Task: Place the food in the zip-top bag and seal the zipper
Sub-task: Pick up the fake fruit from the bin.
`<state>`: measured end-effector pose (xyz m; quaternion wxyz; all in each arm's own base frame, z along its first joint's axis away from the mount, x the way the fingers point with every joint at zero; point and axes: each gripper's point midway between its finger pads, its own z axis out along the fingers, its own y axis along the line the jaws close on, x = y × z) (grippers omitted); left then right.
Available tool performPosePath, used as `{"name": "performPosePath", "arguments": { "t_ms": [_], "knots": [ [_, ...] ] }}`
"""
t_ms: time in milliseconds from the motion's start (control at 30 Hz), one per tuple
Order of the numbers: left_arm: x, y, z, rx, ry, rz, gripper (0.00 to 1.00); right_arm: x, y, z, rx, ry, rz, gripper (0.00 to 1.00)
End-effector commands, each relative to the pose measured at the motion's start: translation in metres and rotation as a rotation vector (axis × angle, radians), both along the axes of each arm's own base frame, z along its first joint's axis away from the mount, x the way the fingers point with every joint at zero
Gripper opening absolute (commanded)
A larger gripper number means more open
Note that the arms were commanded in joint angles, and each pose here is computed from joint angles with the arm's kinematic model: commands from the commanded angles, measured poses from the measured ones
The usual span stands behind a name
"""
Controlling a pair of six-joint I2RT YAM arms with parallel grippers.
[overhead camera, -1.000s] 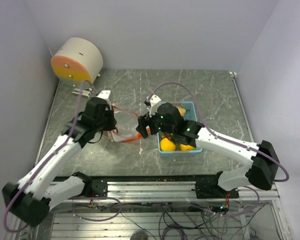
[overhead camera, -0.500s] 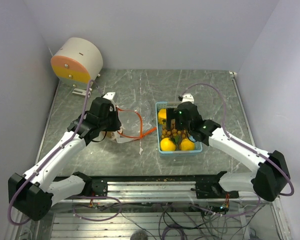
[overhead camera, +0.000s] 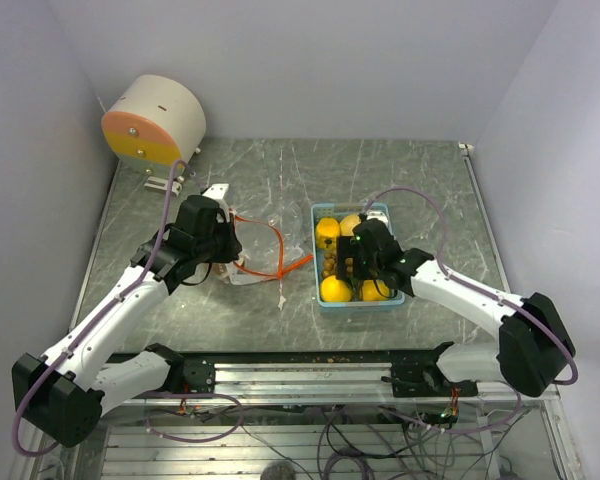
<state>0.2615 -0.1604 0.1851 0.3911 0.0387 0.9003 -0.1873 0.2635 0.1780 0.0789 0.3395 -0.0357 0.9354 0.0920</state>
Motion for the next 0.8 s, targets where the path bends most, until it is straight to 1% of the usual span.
{"name": "performPosePath", "arguments": {
  "t_ms": [0,167,200,300,367,467,500,567,767],
  "knots": [
    [-0.003,-0.003,0.013,-0.019,-0.036,-0.031,0.07,0.005,0.006,-0.01,0.028,0.011,-0.016,0.91],
    [-0.005,-0.002,0.016,-0.024,-0.046,-0.03,0.07,0.005,0.007,-0.031,0.013,0.048,-0.014,0.87],
    [-0.005,-0.002,0.017,-0.024,-0.047,-0.029,0.07,0.005,0.007,-0.035,0.008,0.056,-0.013,0.84],
    [-0.006,-0.001,0.018,-0.022,-0.05,-0.026,0.07,0.005,0.004,-0.043,-0.013,0.071,-0.023,0.68],
    [-0.006,-0.001,0.019,-0.025,-0.052,-0.028,0.07,0.006,0.002,-0.042,-0.025,0.069,-0.035,0.5],
    [-0.007,-0.001,0.019,-0.027,-0.049,-0.03,0.07,0.01,0.002,-0.025,-0.013,0.032,-0.042,0.29],
    [-0.007,-0.001,0.02,-0.028,-0.051,-0.029,0.07,0.011,0.002,-0.019,-0.009,0.02,-0.041,0.25],
    [-0.007,0.0,0.021,-0.027,-0.052,-0.026,0.07,0.015,0.002,0.002,0.011,-0.026,-0.043,0.21],
    [-0.007,0.0,0.026,-0.037,-0.063,-0.02,0.07,0.019,0.0,0.066,0.039,-0.136,-0.004,0.19]
  ]
}}
